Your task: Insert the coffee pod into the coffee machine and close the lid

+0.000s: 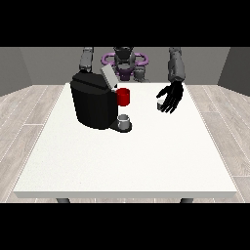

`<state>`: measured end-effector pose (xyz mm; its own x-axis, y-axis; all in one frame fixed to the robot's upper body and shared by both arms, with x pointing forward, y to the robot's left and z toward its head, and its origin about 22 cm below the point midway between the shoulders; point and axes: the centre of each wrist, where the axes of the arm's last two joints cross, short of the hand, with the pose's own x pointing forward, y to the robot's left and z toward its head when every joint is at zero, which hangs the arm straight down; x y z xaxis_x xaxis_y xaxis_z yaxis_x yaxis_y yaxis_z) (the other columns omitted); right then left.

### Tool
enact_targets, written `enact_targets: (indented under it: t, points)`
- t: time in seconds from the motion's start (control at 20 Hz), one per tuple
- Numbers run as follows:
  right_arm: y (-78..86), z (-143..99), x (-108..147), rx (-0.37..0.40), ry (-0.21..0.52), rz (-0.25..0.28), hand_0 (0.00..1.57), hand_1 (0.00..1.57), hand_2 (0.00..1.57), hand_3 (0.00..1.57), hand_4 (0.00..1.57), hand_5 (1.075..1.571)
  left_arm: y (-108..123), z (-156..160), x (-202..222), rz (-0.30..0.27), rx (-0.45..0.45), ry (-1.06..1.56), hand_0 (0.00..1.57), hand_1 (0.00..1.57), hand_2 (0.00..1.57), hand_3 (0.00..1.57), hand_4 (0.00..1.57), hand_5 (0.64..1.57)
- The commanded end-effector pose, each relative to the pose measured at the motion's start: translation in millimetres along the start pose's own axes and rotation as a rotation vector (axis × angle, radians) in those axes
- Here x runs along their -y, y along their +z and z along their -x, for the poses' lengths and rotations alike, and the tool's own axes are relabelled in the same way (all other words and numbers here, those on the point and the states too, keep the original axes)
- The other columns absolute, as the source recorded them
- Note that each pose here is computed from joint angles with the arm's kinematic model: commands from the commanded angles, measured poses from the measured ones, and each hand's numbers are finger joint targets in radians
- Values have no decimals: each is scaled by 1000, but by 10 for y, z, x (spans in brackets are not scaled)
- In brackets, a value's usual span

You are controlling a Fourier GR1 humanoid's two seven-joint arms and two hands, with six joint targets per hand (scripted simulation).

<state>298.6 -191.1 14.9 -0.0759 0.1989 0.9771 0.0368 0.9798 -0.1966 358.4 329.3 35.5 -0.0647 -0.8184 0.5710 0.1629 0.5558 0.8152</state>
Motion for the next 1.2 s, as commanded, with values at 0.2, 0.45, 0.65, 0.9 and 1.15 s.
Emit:
enact_targets:
  t: [0.2,0.45,0.65,0.9,1.15]
  points:
    - [3,196,38,-14,-21,-36,0,0,0,0,0,1571,-132,-105,-34,9,18,-221,941,941,1039,871,429,1571]
    - [-28,193,102,-53,-27,-15,0,0,0,0,0,1571,-61,17,303,143,-29,-336,872,872,1024,880,339,1571]
    - [-32,96,-19,-70,-27,-17,0,0,0,0,0,1571,-24,234,208,198,-50,-365,748,748,941,809,373,1571]
    - [-25,274,130,-117,54,25,0,0,0,0,0,1571,-100,121,424,237,-21,-362,870,870,1021,921,413,1571]
    - [-30,232,171,-97,99,22,0,0,0,0,0,1571,-186,108,342,150,23,-330,1190,1190,1287,1216,506,1571]
